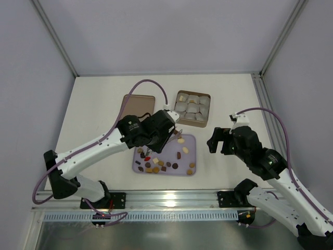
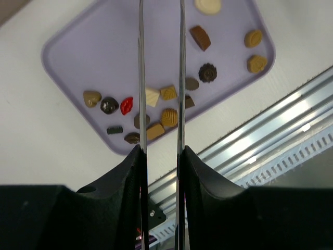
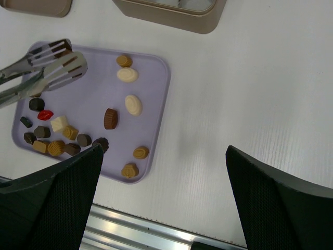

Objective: Pack the chocolate

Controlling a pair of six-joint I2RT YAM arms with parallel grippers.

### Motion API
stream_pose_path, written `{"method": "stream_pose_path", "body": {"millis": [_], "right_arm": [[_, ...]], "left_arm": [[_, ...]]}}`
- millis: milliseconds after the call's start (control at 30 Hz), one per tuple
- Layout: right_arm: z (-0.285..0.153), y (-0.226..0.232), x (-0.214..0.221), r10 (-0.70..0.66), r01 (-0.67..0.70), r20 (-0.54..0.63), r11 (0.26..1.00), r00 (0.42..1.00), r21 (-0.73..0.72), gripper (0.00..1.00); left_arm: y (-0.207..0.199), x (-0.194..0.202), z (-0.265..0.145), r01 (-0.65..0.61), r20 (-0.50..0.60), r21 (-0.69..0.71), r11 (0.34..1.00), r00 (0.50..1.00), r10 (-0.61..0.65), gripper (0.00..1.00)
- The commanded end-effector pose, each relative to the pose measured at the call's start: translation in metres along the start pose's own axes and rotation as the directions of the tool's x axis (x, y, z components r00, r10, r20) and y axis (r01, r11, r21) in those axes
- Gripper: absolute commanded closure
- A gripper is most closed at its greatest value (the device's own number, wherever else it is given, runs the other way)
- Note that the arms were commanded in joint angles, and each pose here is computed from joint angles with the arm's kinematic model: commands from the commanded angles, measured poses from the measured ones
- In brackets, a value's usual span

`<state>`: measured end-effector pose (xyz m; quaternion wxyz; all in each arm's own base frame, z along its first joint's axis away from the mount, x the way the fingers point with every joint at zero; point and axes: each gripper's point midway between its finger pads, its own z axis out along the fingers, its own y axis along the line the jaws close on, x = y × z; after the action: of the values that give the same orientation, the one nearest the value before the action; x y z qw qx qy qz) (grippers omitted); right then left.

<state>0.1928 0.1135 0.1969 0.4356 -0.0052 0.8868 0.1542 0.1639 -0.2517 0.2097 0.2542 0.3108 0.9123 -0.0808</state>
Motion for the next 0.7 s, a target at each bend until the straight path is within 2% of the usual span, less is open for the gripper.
{"method": "stream_pose_path", "body": {"millis": [0, 167, 200, 400, 667], "right_arm": [[-0.007, 0.0, -0.015, 0.001, -0.001, 0.048, 1.0, 0.999, 0.008, 0.0], [-0.011, -0.001, -0.021, 0.002, -0.003, 0.066, 1.0, 0.998, 0.012, 0.0], [-0.011, -0.001, -0.021, 0.002, -0.003, 0.067, 1.0, 0.998, 0.013, 0.0], [-0.014, 0.0, -0.027, 0.006, -0.007, 0.078, 1.0, 0.997, 0.016, 0.0], [-0.023, -0.003, -0.036, 0.003, -0.007, 0.096, 0.999, 0.995, 0.038, 0.0]], "left_arm": [[0.002, -0.047, -0.002, 0.013, 0.111, -0.009, 1.0, 0.994, -0.012, 0.69], [0.01, -0.108, 0.009, 0.04, 0.218, -0.018, 0.999, 0.975, -0.035, 0.69], [0.008, -0.11, 0.012, 0.029, 0.214, -0.015, 0.999, 0.977, -0.026, 0.69], [0.007, -0.181, 0.034, 0.032, 0.345, 0.014, 0.999, 0.938, -0.035, 0.69], [0.015, -0.232, 0.115, 0.026, 0.348, -0.008, 1.0, 0.937, -0.021, 0.68]]}}
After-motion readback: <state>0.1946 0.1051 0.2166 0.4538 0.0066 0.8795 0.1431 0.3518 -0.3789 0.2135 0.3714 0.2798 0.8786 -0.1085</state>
